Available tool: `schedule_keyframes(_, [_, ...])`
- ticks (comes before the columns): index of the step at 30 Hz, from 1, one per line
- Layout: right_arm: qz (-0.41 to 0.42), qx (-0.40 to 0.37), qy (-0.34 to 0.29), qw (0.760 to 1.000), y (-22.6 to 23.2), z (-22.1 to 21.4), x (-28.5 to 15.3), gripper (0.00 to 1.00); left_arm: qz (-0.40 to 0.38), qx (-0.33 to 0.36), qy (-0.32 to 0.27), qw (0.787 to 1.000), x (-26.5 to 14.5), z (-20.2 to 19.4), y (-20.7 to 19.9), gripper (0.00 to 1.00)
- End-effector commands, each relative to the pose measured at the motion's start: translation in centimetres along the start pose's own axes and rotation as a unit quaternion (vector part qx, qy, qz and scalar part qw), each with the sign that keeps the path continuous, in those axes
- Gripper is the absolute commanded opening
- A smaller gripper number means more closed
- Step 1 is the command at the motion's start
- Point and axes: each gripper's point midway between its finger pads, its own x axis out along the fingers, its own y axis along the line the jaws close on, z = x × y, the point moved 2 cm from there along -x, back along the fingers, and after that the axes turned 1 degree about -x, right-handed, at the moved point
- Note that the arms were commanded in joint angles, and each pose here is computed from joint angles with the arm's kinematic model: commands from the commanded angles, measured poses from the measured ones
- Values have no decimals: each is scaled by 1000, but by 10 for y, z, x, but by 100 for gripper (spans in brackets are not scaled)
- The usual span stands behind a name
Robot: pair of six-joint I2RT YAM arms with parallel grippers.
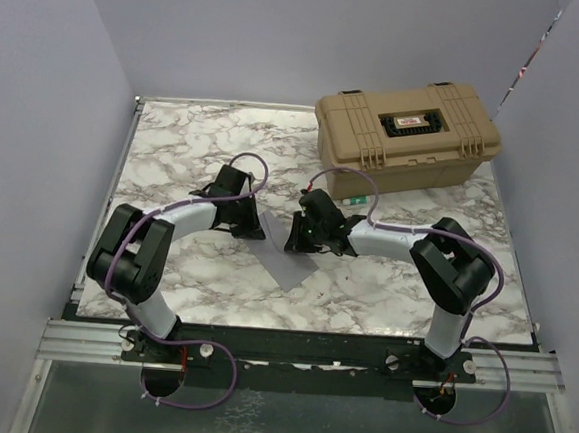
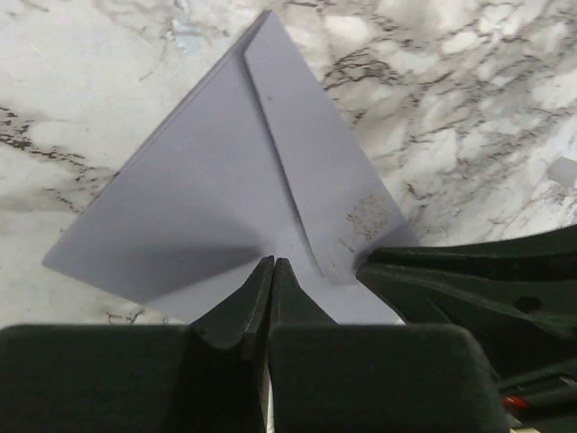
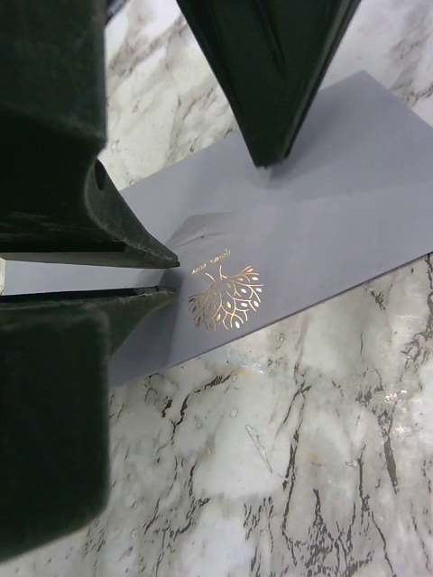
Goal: Place the letter into the envelope and seal it
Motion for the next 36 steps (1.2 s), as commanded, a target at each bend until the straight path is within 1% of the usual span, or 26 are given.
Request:
schedule_keyframes(1, [-118, -59, 5, 991, -33, -9, 2, 17, -10, 43, -48, 998, -26, 12, -13, 0])
schedule_keyframes(3, [-125, -79, 5, 989, -33, -10, 1, 16, -25, 56, -64, 996, -31, 17, -20, 0])
schedule_keyframes(6, [-83, -128, -1, 988, -24, -13, 0, 14, -40, 65, -82, 994, -32, 25, -27, 0])
schedule_keyframes(10, [-73, -167, 6, 983, -24, -15, -3, 14, -32, 53, -86, 994, -20, 31, -23, 0])
schedule_keyframes(16, [-58, -196, 16, 979, -22, -17, -1, 14, -77, 43, -73, 993, 2, 37, -34, 0])
schedule_keyframes(20, [-58, -197, 17, 979, -23, -17, 1, 13, -83, 50, -74, 993, 6, 45, -39, 0])
schedule_keyframes(25, [-57, -201, 15, 978, -18, -12, -2, 14, -38, 33, -63, 997, 20, 39, -17, 0])
schedule_keyframes(29, [-34, -223, 28, 974, -7, -9, -7, 14, 10, 30, -75, 997, 31, 40, 5, 0])
schedule_keyframes(33, [-38, -244, 35, 968, -3, -2, -9, 14, 21, 18, -61, 998, 38, 38, 10, 0])
schedule_keyframes(36, [-42, -244, 33, 968, 3, 7, -9, 14, 36, 9, -46, 998, 41, 29, 18, 0])
